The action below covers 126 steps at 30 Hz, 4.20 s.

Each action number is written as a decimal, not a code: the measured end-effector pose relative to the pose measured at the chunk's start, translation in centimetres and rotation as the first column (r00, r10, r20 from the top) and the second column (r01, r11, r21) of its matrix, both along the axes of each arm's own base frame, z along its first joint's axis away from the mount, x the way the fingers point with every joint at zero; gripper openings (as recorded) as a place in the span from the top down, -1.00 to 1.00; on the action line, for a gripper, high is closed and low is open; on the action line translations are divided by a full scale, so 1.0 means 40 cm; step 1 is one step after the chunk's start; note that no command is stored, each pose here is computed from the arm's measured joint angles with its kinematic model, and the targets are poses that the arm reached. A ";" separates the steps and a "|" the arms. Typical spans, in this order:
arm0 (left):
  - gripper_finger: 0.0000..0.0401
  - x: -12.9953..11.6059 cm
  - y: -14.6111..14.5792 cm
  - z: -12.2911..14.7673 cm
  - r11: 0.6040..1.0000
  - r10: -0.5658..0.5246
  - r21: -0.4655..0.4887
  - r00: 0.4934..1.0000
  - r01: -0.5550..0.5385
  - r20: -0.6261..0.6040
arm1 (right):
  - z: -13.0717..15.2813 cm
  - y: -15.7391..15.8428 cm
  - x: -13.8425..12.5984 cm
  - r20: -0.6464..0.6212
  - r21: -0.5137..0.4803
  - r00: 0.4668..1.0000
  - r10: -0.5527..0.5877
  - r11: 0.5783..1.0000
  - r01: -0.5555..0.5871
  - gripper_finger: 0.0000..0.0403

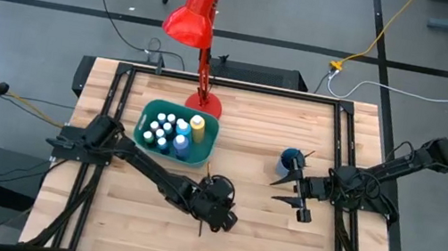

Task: Pick & Place Paint Supplies
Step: Put the black gold paint brush into the blue cup

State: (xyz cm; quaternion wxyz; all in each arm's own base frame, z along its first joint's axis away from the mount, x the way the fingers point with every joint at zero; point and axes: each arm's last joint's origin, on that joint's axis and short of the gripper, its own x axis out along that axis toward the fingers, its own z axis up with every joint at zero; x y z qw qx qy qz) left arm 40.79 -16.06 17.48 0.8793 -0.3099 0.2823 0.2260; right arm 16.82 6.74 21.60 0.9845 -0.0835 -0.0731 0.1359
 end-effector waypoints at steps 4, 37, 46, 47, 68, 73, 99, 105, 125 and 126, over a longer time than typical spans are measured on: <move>0.77 -0.017 -0.028 0.007 0.999 -0.039 -0.032 0.996 0.037 -0.075 | 0.003 0.001 0.003 0.019 0.008 1.000 0.000 1.000 -0.001 0.16; 0.91 -0.203 -0.158 -0.032 0.962 0.271 0.092 0.948 -0.258 -0.170 | -0.261 0.048 0.432 -0.711 -0.255 0.701 0.057 0.908 -0.333 0.16; 0.94 -0.202 -0.157 -0.032 0.961 0.270 0.100 0.949 -0.257 -0.162 | -0.297 -0.007 0.444 -0.760 -0.212 0.648 0.053 0.922 -0.324 0.17; 0.95 -0.202 -0.157 -0.031 0.961 0.271 0.103 0.949 -0.257 -0.158 | -0.298 -0.013 0.444 -0.764 -0.204 0.642 0.056 0.924 -0.324 0.18; 0.93 -0.201 -0.158 -0.031 0.961 0.270 0.097 0.951 -0.258 -0.153 | -0.368 -0.012 0.481 -0.671 -0.044 0.699 0.247 0.928 -0.370 0.63; 0.91 -0.199 -0.159 -0.031 0.963 0.263 0.097 0.953 -0.251 -0.150 | -0.406 -0.007 0.493 -0.611 -0.026 0.735 0.294 0.921 -0.389 0.50; 0.93 -0.200 -0.165 -0.031 0.971 0.232 0.098 0.958 -0.218 -0.167 | -0.454 -0.008 0.499 -0.551 -0.026 0.764 0.335 0.908 -0.417 0.94; 0.95 -0.208 -0.169 -0.032 0.969 0.240 0.095 0.955 -0.226 -0.175 | -0.422 -0.008 0.502 -0.555 0.006 0.763 0.331 0.919 -0.394 0.95; 0.94 -0.205 -0.171 -0.031 0.969 0.242 0.085 0.957 -0.231 -0.160 | -0.078 0.026 0.325 -0.721 -0.464 0.666 -0.191 0.847 -0.259 0.95; 0.93 -0.205 -0.171 -0.031 0.969 0.243 0.084 0.957 -0.232 -0.160 | -0.062 0.026 0.308 -0.719 -0.492 0.656 -0.230 0.835 -0.247 0.95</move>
